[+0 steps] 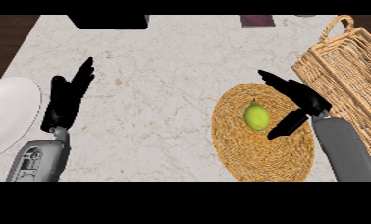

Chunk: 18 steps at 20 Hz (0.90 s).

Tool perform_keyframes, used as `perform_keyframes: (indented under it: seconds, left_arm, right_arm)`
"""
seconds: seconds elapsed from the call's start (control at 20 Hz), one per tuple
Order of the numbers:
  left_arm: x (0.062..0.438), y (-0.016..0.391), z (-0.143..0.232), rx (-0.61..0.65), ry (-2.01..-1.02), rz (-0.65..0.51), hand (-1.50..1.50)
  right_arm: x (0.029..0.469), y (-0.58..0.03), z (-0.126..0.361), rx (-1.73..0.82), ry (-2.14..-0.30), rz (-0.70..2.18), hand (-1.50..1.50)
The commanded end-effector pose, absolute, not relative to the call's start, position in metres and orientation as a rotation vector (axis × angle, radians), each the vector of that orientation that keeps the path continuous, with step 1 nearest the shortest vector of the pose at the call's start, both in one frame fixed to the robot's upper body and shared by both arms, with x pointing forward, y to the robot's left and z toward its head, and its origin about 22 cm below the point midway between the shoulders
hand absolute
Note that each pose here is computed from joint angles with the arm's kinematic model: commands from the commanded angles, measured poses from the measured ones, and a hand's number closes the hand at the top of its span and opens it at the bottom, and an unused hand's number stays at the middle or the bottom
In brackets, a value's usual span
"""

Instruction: Pick the pear from the placemat and place it in the basket

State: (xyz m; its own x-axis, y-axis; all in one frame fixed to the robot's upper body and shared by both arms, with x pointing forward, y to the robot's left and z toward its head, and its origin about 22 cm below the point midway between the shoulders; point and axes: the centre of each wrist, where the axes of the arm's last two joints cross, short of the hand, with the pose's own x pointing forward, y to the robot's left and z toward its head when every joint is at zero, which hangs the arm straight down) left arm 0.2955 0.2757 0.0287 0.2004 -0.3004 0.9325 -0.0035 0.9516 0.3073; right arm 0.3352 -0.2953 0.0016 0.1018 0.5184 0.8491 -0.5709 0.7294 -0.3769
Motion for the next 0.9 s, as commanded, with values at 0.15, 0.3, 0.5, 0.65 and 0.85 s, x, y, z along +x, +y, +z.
perform_keyframes:
  seconds: [0.15,0.3,0.5,0.65,0.85]
  left_arm:
    - [0.303,0.285,0.048,0.283,-1.362,-0.238,0.00]
    - [0.300,0.278,0.029,0.260,-1.346,-0.208,0.00]
    - [0.300,0.278,0.025,0.259,-1.349,-0.205,0.00]
    - [0.294,0.262,0.032,0.256,-1.358,-0.216,0.00]
    - [0.290,0.295,0.034,0.261,-1.353,-0.213,0.00]
  right_arm:
    - [0.353,-0.269,0.000,0.062,-1.204,0.825,-1.50]
    - [0.338,-0.281,-0.020,0.097,-1.180,0.818,-1.50]
    - [0.342,-0.279,-0.012,0.093,-1.181,0.813,-1.50]
    - [0.323,-0.275,-0.020,0.092,-1.172,0.814,-1.50]
    - [0.339,-0.263,-0.015,0.081,-1.184,0.873,1.50]
